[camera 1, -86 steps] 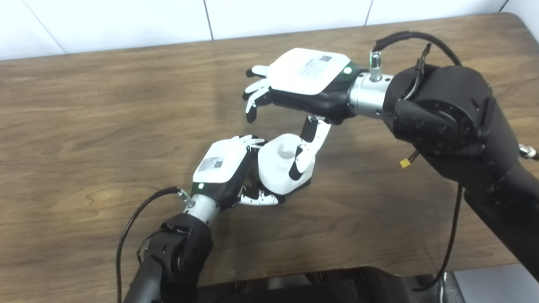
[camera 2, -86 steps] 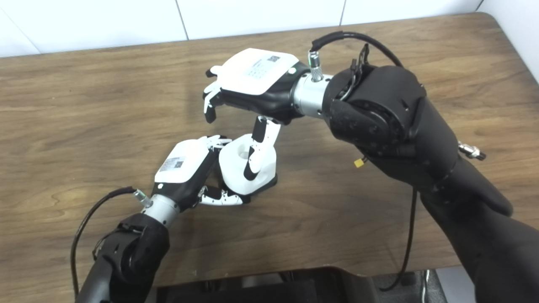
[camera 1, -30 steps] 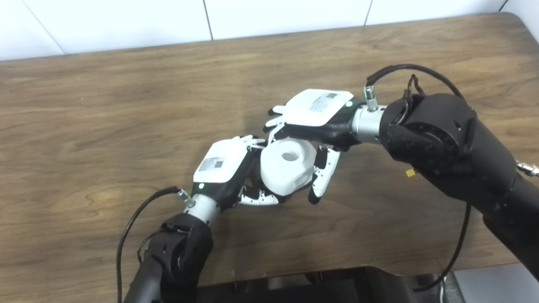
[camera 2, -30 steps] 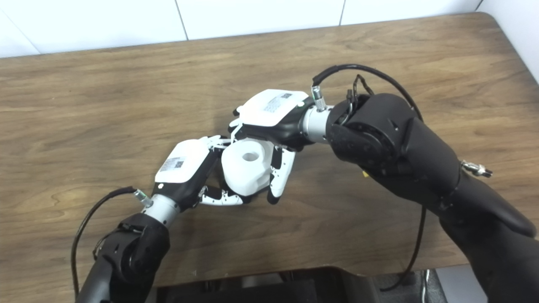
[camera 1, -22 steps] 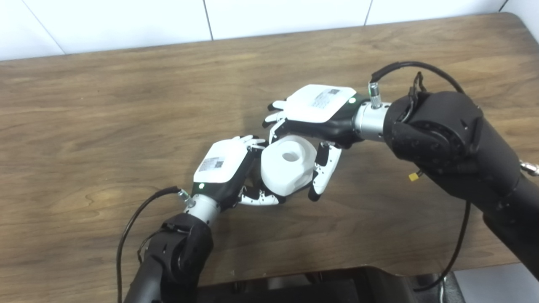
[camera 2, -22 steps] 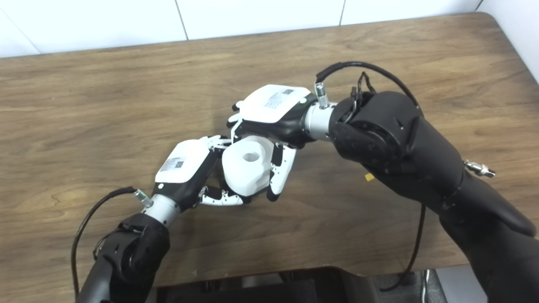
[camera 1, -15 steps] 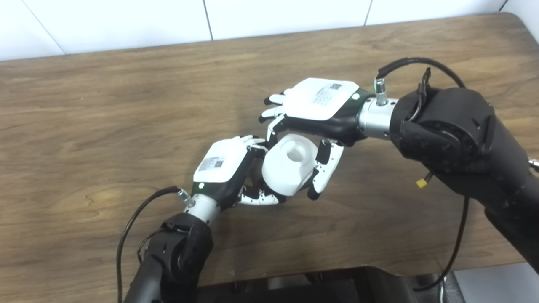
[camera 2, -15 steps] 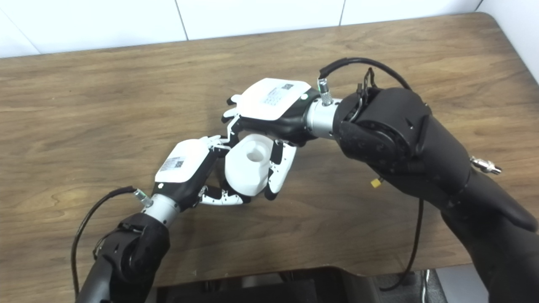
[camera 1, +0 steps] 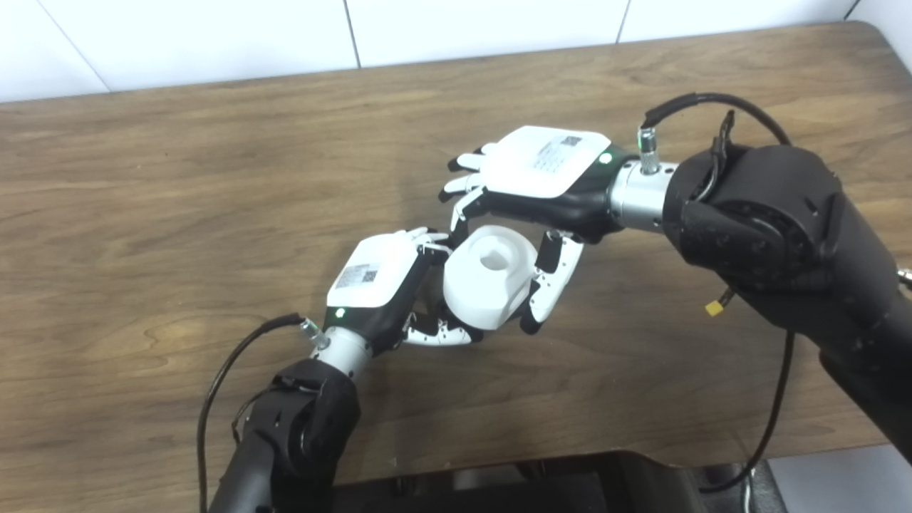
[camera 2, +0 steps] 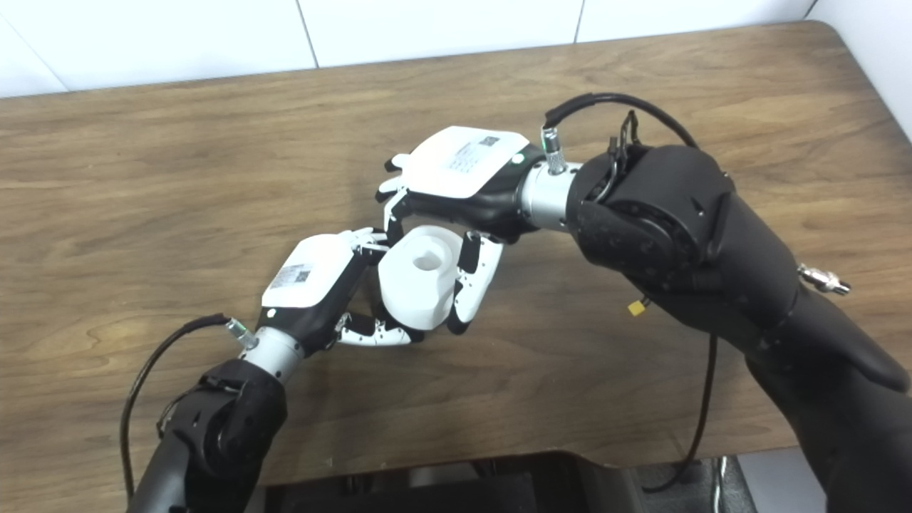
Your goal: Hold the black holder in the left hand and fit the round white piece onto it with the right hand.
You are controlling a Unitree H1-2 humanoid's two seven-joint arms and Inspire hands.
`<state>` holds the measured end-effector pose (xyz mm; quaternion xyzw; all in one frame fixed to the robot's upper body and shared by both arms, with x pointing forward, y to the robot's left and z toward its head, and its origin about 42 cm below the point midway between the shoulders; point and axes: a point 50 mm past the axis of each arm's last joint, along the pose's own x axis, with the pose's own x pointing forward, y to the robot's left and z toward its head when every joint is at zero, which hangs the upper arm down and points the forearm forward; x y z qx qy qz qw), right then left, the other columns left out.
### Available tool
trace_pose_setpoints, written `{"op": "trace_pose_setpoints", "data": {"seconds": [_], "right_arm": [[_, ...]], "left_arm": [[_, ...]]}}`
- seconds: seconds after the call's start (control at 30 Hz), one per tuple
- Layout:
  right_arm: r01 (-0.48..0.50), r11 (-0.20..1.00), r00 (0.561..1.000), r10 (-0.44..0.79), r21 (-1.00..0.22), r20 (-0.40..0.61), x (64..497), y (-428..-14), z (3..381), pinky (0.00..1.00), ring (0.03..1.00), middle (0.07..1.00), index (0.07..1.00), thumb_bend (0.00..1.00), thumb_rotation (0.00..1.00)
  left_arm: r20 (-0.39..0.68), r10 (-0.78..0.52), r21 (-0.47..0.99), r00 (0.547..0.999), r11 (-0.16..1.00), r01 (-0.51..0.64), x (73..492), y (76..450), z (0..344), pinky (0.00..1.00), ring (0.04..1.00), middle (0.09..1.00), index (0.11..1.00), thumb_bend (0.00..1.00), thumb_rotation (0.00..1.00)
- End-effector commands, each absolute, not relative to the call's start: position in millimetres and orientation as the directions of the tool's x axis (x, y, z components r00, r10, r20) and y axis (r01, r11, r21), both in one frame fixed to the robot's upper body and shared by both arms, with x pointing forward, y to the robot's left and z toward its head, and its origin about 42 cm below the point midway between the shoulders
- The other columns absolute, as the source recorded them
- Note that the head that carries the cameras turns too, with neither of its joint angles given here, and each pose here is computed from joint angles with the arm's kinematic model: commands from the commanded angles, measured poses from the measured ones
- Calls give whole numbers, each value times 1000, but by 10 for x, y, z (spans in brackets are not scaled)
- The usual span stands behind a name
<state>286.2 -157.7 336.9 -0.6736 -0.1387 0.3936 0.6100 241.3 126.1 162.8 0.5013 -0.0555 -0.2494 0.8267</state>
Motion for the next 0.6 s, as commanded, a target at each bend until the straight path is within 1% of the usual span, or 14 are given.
{"op": "trace_pose_setpoints", "data": {"seconds": [0.0,0.17,0.3,0.57], "right_arm": [[-325,-235,656,641,-916,-398,2872,-1612,3539,996,1000,925,754,1000,460],[-291,-215,667,653,-932,-359,2889,-1630,3674,999,1000,931,804,1000,491],[-266,-181,674,667,-947,-317,2863,-1678,3773,971,1000,928,819,1000,463],[-245,-182,680,668,-952,-303,2885,-1701,3865,969,1000,929,841,1000,467]], "left_arm": [[-261,-483,816,836,352,458,2362,1258,1466,890,900,836,490,516,58],[-265,-483,815,835,351,461,2367,1263,1458,888,900,837,490,516,58],[-264,-484,815,834,351,462,2377,1268,1444,890,900,837,490,516,58],[-267,-485,817,833,345,462,2395,1289,1416,894,898,835,490,516,58]]}}
